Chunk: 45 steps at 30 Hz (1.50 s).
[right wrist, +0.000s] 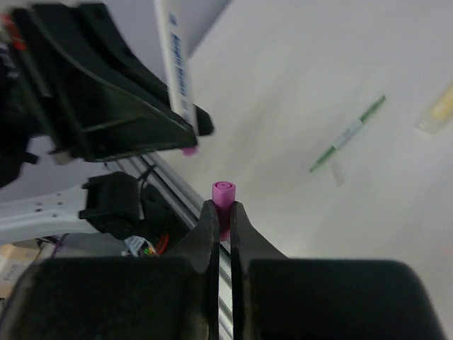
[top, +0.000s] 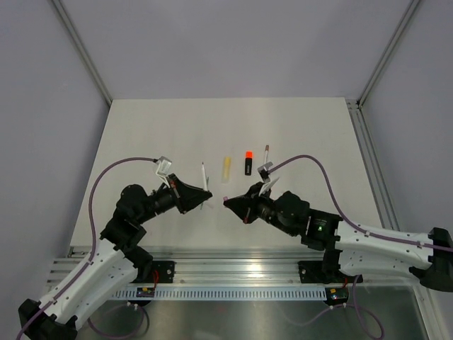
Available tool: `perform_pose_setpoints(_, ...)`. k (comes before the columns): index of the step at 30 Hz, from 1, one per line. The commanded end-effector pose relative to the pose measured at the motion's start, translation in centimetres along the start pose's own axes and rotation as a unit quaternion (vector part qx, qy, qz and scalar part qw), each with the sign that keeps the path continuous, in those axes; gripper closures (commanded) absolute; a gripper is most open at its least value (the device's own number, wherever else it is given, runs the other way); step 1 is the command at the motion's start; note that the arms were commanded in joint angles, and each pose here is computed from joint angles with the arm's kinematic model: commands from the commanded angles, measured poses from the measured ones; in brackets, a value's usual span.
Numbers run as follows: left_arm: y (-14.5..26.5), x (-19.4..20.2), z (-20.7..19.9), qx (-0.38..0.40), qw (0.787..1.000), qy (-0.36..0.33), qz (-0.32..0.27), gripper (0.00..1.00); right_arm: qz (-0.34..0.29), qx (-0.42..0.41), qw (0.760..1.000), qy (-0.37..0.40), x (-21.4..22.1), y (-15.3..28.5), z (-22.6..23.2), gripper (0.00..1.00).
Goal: Insert the pens into the pen caps
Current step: Insert the pen cap onto the pen.
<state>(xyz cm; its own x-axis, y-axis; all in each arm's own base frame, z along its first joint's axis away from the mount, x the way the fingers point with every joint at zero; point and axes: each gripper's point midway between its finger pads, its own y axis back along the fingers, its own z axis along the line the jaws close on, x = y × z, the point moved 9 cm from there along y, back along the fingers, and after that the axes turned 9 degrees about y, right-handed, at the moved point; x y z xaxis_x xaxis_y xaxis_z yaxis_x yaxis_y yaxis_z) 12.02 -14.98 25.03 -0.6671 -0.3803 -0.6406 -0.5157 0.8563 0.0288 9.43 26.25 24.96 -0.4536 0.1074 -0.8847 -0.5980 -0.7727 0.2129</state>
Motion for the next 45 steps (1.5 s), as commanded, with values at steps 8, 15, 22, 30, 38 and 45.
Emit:
perform_pose_setpoints(8, 0.4, -2.5, -6.2, 0.17, 0.985, -0.012, 0.029, 1.0, -0.184, -0.182, 0.965, 0.055, -11.6, 5.5, 5.4, 1.0)
perform_pose_setpoints(15, 1.5, -1.5, -7.1, 0.225, 0.973, 0.01, 0.048, 1.0, -0.217, -0.231, 0.947, 0.043, -15.3, 5.8, 7.9, 1.0)
perform_pose_setpoints(22, 1.2, -2.2, -8.0, 0.24, 0.968, -0.012, 0.068, 1.0, -0.237, -0.255, 0.937, 0.03, -18.8, 3.8, 8.5, 1.0)
perform_pose_setpoints(30, 1.0, -3.7, -10.1, 0.295, 0.952, -0.027, 0.076, 1.0, -0.244, -0.308, 0.919, 0.037, -20.6, 2.6, 6.4, 1.0)
perform_pose_setpoints(38, 2.2, -2.9, -10.6, 0.345, 0.936, 0.013, 0.071, 1.0, -0.229, -0.364, 0.902, 0.039, -19.2, 2.5, 6.0, 1.0)
perform_pose_setpoints(45, 2.6, -2.4, -10.7, 0.346, 0.935, 0.013, 0.074, 1.0, -0.214, -0.393, 0.894, 0.019, -18.5, 1.4, 6.2, 1.0)
